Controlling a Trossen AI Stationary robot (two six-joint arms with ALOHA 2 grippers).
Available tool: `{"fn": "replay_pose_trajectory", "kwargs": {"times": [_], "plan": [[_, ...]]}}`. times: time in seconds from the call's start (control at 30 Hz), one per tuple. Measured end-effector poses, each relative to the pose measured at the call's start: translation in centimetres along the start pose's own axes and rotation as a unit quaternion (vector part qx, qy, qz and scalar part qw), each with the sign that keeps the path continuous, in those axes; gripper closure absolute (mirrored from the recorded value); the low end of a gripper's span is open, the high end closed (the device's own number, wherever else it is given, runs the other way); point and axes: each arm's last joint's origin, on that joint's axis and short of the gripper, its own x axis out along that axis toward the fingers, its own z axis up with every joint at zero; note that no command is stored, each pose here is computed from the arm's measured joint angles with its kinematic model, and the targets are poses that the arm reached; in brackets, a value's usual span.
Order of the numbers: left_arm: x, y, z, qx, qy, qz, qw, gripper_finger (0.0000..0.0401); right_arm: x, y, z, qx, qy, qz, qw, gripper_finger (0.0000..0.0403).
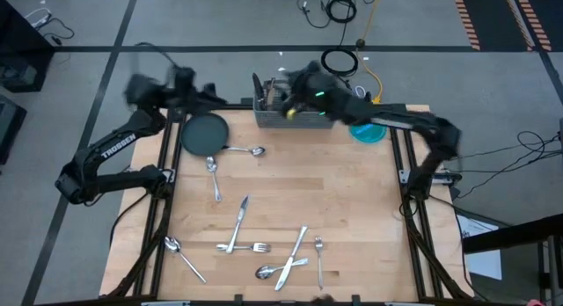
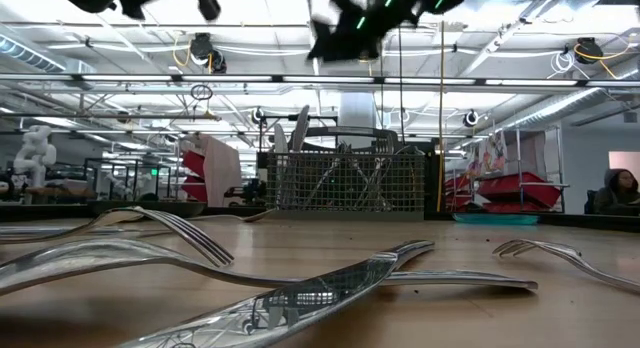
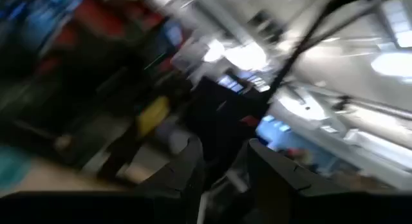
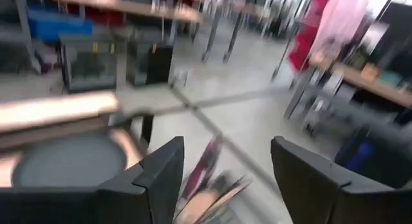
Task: Sort silverware
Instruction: Put the spoon into the silverware organizer
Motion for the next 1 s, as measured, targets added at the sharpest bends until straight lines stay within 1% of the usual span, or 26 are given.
{"fn": "replay_pose_trajectory", "kwargs": {"times": [0.03, 0.07, 0.1, 0.13, 0.17, 0.2, 0.23, 0.27, 0.3, 0.33, 0.37, 0.47, 0.53, 0.6, 0.67, 0.7, 0.73, 0.83, 0.93, 1.0], "plan": [[0.2, 0.9, -0.7, -0.011, 0.014, 0.025, 1.0, 0.0278, -1.6, -0.8, 1.5, -0.008, -0.015, -0.004, 1.0, 0.0181], [0.2, 1.9, -1.6, -0.018, 0.025, 0.062, 0.998, 0.0279, -3.1, -1.4, 2.8, -0.014, -0.026, -0.008, 1.0, 0.0179], [0.1, 2.9, -2.6, -0.019, 0.036, 0.112, 0.993, 0.028, -5.0, -2.0, 4.2, -0.02, -0.04, -0.013, 0.999, 0.0179], [-0.1, 3.8, -3.6, -0.014, 0.054, 0.171, 0.984, 0.028, -6.7, -2.6, 5.2, -0.029, -0.045, -0.02, 0.998, 0.0179], [-0.5, 4.5, -4.7, -0.007, 0.077, 0.236, 0.969, 0.0281, -8.4, -3.0, 6.1, -0.039, -0.047, -0.025, 0.998, 0.0179], [-0.8, 5.2, -5.8, 0.001, 0.11, 0.301, 0.947, 0.0281, -10.2, -3.4, 6.9, -0.046, -0.051, -0.027, 0.997, 0.0179], [-1.1, 5.7, -6.7, 0.016, 0.145, 0.356, 0.923, 0.0281, -12.0, -3.7, 7.5, -0.052, -0.054, -0.029, 0.997, 0.0179], [-1.3, 6.2, -7.6, 0.023, 0.185, 0.393, 0.9, 0.0281, -13.7, -4.0, 8.1, -0.056, -0.054, -0.031, 0.996, 0.0179], [-1.4, 6.7, -8.4, 0.024, 0.222, 0.417, 0.881, 0.0281, -15.3, -4.4, 8.5, -0.057, -0.055, -0.032, 0.996, 0.0179], [-1.4, 7.2, -9.0, 0.019, 0.251, 0.432, 0.866, 0.0281, -16.9, -4.7, 8.8, -0.056, -0.054, -0.033, 0.996, 0.0179], [-1.2, 7.7, -9.5, 0.015, 0.271, 0.433, 0.859, 0.0281, -18.3, -5.0, 8.9, -0.053, -0.051, -0.035, 0.997, 0.0179], [0.3, 9.5, -11.0, 0.011, 0.315, 0.415, 0.854, 0.0281, -21.6, -5.7, 9.0, -0.04, -0.037, -0.046, 0.997, 0.0179], [1.4, 10.8, -12.6, 0.017, 0.361, 0.404, 0.84, 0.0281, -23.3, -6.0, 8.8, -0.031, -0.029, -0.047, 0.998, 0.0179], [2.3, 12.0, -14.2, 0.036, 0.409, 0.407, 0.816, 0.028, -24.5, -6.2, 8.7, -0.021, -0.025, -0.041, 0.999, 0.0179], [2.7, 13.0, -15.6, 0.054, 0.451, 0.427, 0.782, 0.0278, -25.4, -6.3, 8.6, -0.011, -0.022, -0.04, 0.999, 0.0179], [2.8, 13.4, -16.2, 0.059, 0.466, 0.438, 0.767, 0.0278, -25.7, -6.3, 8.5, -0.008, -0.02, -0.037, 0.999, 0.0179], [3.0, 13.8, -16.7, 0.06, 0.476, 0.444, 0.756, 0.0278, -25.9, -6.3, 8.4, -0.006, -0.016, -0.033, 0.999, 0.0179], [3.4, 14.8, -18.0, 0.054, 0.497, 0.438, 0.747, 0.0278, -26.2, -6.0, 8.3, -0.004, -0.012, -0.02, 1.0, 0.0179], [4.0, 15.7, -19.0, 0.073, 0.508, 0.425, 0.746, 0.0278, -26.3, -5.7, 8.0, -0.006, -0.002, -0.009, 1.0, 0.0179], [4.3, 16.2, -19.5, 0.089, 0.513, 0.423, 0.741, 0.0278, -26.3, -5.6, 8.0, -0.006, 0.0, -0.006, 1.0, 0.0179]]}}
